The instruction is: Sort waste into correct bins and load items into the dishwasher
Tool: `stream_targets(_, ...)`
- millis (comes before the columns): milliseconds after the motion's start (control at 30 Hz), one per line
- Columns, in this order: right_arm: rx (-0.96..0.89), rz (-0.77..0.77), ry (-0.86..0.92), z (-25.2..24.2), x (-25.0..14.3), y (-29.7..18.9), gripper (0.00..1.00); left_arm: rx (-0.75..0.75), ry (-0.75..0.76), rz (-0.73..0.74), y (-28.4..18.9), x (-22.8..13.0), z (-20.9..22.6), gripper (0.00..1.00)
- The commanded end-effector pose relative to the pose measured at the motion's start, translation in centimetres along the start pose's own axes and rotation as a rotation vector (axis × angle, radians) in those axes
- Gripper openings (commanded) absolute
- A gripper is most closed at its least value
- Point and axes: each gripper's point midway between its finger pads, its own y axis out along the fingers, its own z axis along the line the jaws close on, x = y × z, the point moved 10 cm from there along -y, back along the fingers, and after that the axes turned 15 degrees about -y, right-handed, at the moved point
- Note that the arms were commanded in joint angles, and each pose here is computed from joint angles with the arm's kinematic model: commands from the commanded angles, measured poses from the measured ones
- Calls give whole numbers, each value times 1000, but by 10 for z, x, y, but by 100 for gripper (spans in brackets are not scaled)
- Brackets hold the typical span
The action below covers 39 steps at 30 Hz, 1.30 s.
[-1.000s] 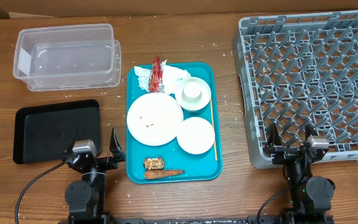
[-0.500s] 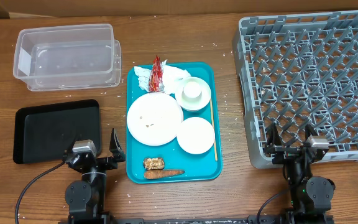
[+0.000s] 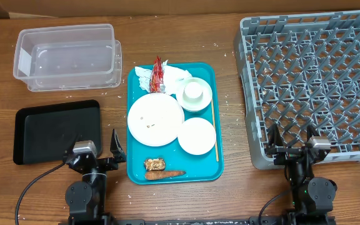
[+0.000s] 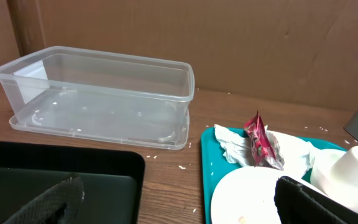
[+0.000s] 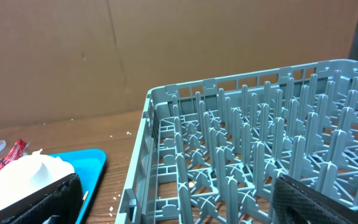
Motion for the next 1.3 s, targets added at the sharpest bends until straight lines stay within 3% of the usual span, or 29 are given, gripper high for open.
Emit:
stream_targets(0, -10, -3, -6, -1, -2, 0, 100, 11, 22, -10, 0, 0, 1, 100)
stream_targets(67, -10, -3, -6, -1, -2, 0, 100, 2, 10, -9, 0, 0, 1, 100)
stream_targets(167, -10, -3, -6, -1, -2, 0, 100, -200, -165, 36, -2, 2, -16, 100)
stream_targets(233, -10, -3, -6, -1, -2, 0, 100, -245, -206, 63, -3, 1, -19, 100)
stream_targets(433, -10, -3, -6, -1, -2, 0, 100, -453, -212, 129, -9, 3, -35, 100)
stream_targets(567, -10, -3, -6, -1, -2, 0, 100, -456, -225, 102, -13, 19, -41, 100)
stream_targets(733, -10, -3, -6, -1, -2, 0, 100, -351, -226, 166, -9, 43, -48, 100)
stream_targets(800, -10, -3, -6, -1, -2, 0, 100, -353, -218, 223, -2, 57, -56, 100)
stream_targets(1000, -10, -3, -6, -1, -2, 0, 100, -382, -188, 577, 61, 97, -86, 100)
stream_targets(1267, -10, -3, -6, -1, -2, 0, 100, -364, -154, 990, 147, 104, -135, 100)
